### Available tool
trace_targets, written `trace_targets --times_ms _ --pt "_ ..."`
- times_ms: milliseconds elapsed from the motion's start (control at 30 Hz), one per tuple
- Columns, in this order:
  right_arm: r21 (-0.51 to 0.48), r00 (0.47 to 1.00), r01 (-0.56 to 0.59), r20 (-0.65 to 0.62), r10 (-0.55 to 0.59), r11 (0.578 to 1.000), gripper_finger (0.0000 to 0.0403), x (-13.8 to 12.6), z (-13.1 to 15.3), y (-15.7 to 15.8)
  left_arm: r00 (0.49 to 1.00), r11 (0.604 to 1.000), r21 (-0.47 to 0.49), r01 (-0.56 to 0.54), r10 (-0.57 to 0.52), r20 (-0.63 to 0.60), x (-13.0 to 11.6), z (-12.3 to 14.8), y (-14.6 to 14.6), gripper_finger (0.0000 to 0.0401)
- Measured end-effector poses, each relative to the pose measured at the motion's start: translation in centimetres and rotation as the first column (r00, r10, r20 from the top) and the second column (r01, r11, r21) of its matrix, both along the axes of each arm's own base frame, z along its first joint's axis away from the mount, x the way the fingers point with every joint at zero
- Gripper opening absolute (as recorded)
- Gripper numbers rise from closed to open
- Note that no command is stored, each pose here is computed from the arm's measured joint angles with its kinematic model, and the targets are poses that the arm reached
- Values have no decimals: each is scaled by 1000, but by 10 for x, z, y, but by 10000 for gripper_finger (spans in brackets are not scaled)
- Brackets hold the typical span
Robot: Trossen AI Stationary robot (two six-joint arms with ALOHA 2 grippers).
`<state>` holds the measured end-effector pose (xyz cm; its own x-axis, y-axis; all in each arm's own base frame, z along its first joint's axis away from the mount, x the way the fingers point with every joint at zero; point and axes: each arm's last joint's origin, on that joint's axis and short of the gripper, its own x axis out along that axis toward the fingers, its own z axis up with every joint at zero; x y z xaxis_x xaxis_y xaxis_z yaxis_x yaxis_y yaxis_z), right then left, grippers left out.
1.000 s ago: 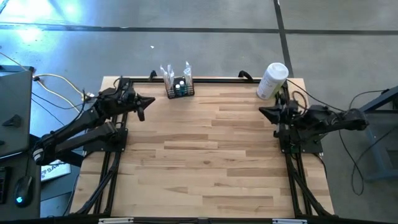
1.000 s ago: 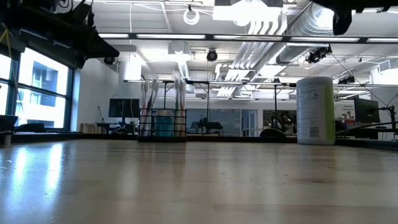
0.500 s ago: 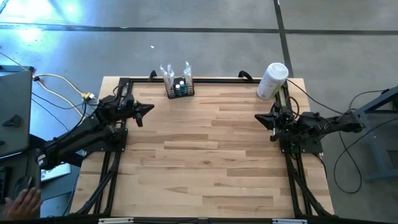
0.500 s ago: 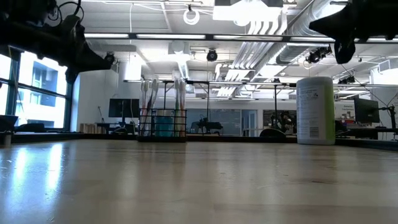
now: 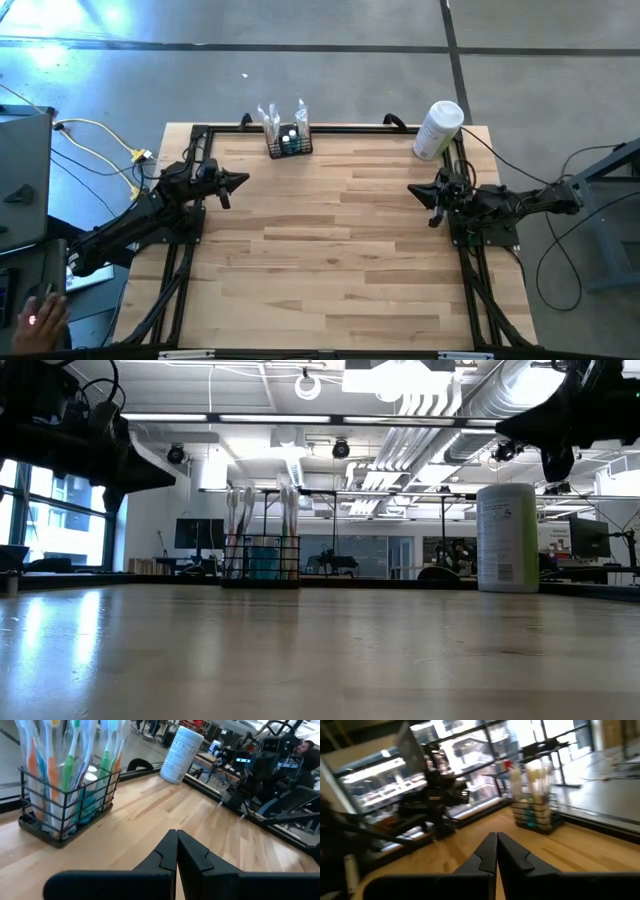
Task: Pick & Place toothbrushing station
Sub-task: Return to Home Position
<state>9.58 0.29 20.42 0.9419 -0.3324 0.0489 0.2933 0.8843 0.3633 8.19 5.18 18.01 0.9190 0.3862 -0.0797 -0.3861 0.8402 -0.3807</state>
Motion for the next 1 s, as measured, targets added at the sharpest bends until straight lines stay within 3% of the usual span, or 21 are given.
trace_targets --times_ms 233,533,1000 --pt "6 998 54 -45 -53 999 4 2 -17 -1 998 999 47 -12 9 60 2 -8 2 0" --pt "45 971 -221 -82 224 974 3 8 -41 7 998 995 83 58 -60 29 4 -11 1 0" --pt "21 968 -229 -105 229 973 3 8 -42 8 995 994 37 103 -102 -10 8 -16 2 0"
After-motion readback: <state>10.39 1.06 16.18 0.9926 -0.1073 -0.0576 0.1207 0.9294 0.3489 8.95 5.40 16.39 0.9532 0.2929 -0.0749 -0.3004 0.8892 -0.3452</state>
